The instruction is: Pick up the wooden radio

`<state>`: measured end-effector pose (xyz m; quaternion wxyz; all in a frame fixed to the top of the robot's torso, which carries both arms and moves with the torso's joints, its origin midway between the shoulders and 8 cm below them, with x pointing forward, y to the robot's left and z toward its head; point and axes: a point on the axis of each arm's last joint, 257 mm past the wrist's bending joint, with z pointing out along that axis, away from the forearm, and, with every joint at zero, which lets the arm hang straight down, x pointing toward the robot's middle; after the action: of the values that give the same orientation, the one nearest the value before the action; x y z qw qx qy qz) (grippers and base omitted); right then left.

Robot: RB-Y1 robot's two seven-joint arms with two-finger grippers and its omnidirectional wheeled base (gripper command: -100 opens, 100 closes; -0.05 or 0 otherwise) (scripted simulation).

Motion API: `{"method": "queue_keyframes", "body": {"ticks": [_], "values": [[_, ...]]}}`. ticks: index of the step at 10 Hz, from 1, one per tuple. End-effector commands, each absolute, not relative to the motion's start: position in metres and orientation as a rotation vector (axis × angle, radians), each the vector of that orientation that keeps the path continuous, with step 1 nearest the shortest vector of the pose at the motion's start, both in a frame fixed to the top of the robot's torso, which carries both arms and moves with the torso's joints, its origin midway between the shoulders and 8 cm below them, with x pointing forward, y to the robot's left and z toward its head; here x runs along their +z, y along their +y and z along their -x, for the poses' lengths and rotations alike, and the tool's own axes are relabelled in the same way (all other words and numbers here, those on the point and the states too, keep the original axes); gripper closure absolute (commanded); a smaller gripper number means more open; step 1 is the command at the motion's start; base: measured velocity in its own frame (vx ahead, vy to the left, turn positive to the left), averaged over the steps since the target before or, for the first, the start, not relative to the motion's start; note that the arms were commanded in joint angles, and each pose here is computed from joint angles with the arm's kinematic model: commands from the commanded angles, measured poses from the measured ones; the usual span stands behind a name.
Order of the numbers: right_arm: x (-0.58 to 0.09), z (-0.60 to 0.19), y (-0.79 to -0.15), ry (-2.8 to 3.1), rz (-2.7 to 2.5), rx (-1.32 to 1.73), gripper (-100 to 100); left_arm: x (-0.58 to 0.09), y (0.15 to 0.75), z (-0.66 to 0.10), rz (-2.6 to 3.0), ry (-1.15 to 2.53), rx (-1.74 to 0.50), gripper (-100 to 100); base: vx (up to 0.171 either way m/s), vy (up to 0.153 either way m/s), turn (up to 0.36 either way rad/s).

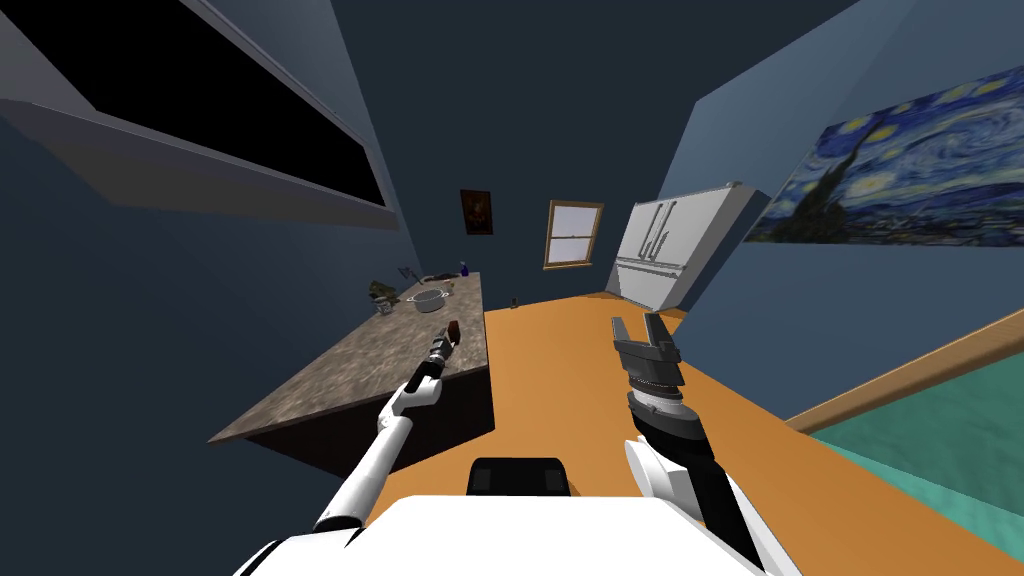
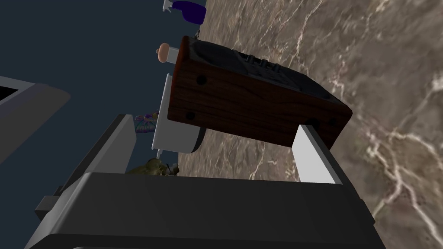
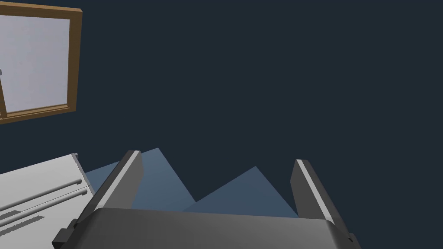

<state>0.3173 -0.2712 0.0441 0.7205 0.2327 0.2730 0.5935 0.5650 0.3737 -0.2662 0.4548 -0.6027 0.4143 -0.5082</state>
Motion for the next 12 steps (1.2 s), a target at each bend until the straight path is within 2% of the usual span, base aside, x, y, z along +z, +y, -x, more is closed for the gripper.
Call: {"method": "queue_keyframes", "body": {"ticks": [1,3,5,7,8,10,12], "values": [[0.044,-0.317,-0.271,0.603,-0.514,1.312,0,-0.26,0.371,-0.579,1.479,1.022,-1.265,-100,-0.032,-0.021,-0.001],[0.044,-0.317,-0.271,0.603,-0.514,1.312,0,-0.281,0.377,-0.574,1.517,1.037,-1.233,-100,0.0,0.002,-0.007],[0.044,-0.317,-0.271,0.603,-0.514,1.312,0,-0.256,0.377,-0.596,1.464,1.036,-1.268,-100,-0.048,-0.04,0.106],[0.044,-0.317,-0.271,0.603,-0.514,1.312,0,-0.276,0.383,-0.596,1.506,1.051,-1.233,-100,-0.021,-0.013,-0.013],[0.044,-0.317,-0.271,0.603,-0.514,1.312,0,-0.253,0.386,-0.61,1.453,1.048,-1.262,-100,-0.048,-0.019,0.127],[0.044,-0.317,-0.271,0.603,-0.514,1.312,0,-0.249,0.385,-0.622,1.458,1.047,-1.26,-100,-0.044,-0.034,0.036],[0.044,-0.317,-0.271,0.603,-0.514,1.312,0,-0.267,0.392,-0.617,1.494,1.059,-1.228,-100,0.001,-0.003,-0.007]]}}
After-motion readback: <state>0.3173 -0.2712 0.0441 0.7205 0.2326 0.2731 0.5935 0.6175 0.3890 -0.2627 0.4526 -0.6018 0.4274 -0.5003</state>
